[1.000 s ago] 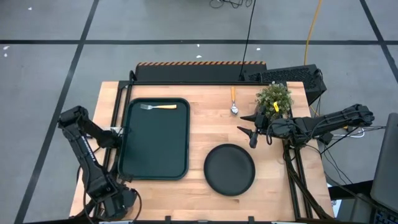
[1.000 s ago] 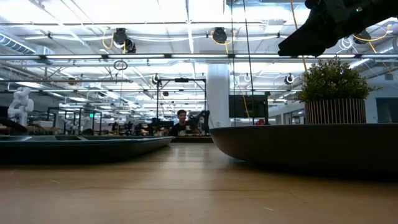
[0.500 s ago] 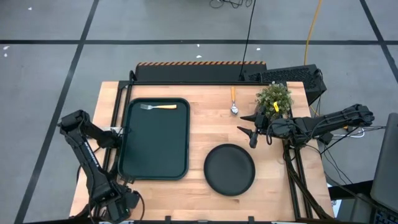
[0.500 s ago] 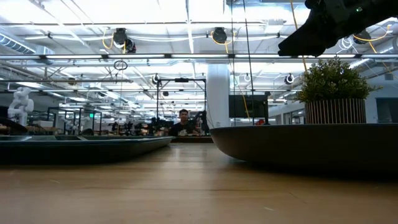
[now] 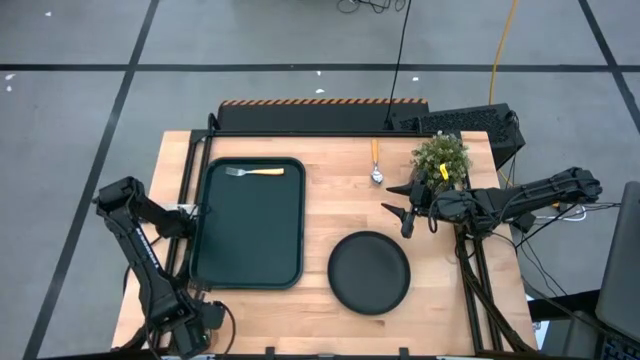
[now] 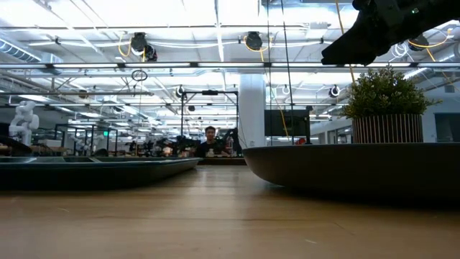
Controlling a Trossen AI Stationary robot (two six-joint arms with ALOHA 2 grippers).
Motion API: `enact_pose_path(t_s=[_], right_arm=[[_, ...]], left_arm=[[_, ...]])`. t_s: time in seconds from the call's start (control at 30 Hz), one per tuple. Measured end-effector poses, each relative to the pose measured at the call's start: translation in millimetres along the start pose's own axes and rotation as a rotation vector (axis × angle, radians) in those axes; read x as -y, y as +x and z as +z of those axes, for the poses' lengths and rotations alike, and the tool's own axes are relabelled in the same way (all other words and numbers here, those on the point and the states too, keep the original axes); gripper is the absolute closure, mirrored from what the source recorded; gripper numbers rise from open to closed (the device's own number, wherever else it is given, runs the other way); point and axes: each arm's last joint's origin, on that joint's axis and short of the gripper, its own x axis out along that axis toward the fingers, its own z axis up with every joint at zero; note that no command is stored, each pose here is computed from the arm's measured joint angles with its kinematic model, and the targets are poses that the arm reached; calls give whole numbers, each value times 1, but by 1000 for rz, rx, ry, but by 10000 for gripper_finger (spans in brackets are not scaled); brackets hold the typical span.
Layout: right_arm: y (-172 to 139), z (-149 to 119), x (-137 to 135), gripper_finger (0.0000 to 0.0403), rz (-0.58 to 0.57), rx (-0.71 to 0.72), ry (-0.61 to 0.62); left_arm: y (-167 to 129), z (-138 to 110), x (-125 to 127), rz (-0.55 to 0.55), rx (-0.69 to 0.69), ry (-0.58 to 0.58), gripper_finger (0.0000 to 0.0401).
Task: Pick and place plate/cup/fork/spoon on tray
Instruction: Put the brown glass on the black tray
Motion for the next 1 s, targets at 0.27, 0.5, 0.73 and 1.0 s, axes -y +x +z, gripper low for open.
enact_pose_path(t_s=[0.27,0.5,0.73,1.0], right_arm=[[0,0,0,190,0,0,-6],[0,0,0,190,0,0,-11],[0,0,0,190,0,0,-14],[0,0,0,190,0,0,-14]], left_arm=[[-4,1,-9,47,-12,-261,396],[-19,7,-25,41,41,-373,396],[-47,-2,-45,-3,71,-539,396],[-80,-31,-84,124,134,-731,396]])
